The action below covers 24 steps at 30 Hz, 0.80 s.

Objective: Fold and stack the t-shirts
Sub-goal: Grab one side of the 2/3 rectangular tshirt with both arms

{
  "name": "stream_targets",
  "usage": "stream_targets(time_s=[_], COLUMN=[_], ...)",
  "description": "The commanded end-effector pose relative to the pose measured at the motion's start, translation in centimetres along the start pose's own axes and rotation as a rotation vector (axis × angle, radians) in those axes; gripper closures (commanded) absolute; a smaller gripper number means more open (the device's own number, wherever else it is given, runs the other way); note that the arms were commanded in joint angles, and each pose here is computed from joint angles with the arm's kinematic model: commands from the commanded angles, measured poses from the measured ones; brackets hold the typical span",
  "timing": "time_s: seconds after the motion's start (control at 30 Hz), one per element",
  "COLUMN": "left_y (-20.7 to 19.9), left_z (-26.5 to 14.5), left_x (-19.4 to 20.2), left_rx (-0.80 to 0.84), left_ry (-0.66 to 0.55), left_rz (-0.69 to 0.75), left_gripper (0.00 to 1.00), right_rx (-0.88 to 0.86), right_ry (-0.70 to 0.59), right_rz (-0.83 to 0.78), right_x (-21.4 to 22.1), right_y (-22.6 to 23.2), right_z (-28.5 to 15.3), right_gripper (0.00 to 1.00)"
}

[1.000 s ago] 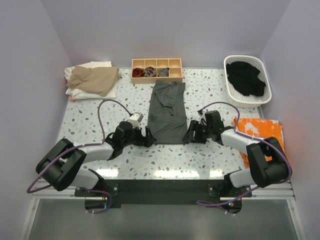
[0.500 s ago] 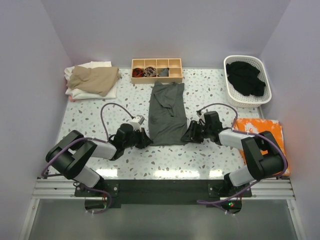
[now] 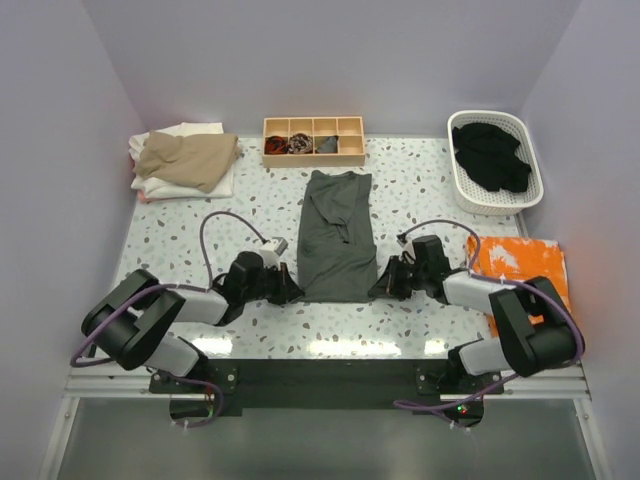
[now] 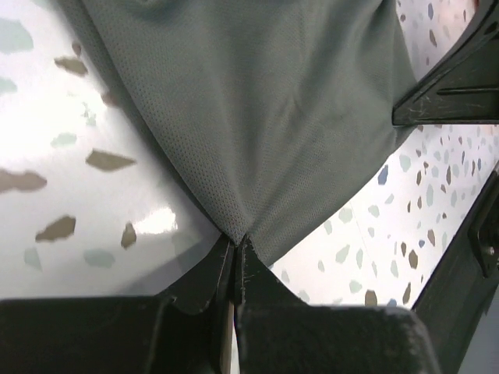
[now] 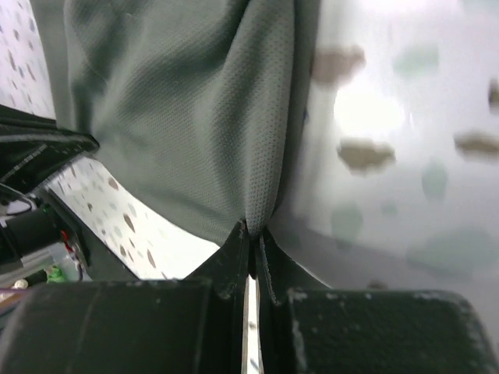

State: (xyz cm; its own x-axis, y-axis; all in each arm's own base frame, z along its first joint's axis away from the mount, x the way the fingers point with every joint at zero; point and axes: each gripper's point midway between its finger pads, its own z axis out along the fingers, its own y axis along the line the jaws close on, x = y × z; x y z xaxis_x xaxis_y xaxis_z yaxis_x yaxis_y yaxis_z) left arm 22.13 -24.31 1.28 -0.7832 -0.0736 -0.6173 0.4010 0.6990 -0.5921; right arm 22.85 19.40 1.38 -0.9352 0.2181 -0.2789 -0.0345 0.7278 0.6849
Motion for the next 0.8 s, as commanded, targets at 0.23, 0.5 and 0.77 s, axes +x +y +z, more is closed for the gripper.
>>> stream_targets(time_s=[0.23,0.5,0.77], left_y=[-2.2,-6.3,-7.7], left_z=[-4.1,-5.9,-7.3], left_x=[7.6,8.3,3.3], left_rx=[-0.046,0.02,-0.06], left_ry=[0.229,0.212,0.089], left_rz=[-0.005,-0.048,-0.016], left_gripper=[1.0,1.0,1.0], right_rx=[0.091,0.03,-0.011], right_ry=[0.06,0.068,-0.011], right_rz=[0.016,0.035,-0.048], right_x=[6.2,8.7,6.3], right_y=[-1.3,-0.1,2.3], right_z=[-5.7,-8.2,-9.6], right_gripper=[1.0,1.0,1.0])
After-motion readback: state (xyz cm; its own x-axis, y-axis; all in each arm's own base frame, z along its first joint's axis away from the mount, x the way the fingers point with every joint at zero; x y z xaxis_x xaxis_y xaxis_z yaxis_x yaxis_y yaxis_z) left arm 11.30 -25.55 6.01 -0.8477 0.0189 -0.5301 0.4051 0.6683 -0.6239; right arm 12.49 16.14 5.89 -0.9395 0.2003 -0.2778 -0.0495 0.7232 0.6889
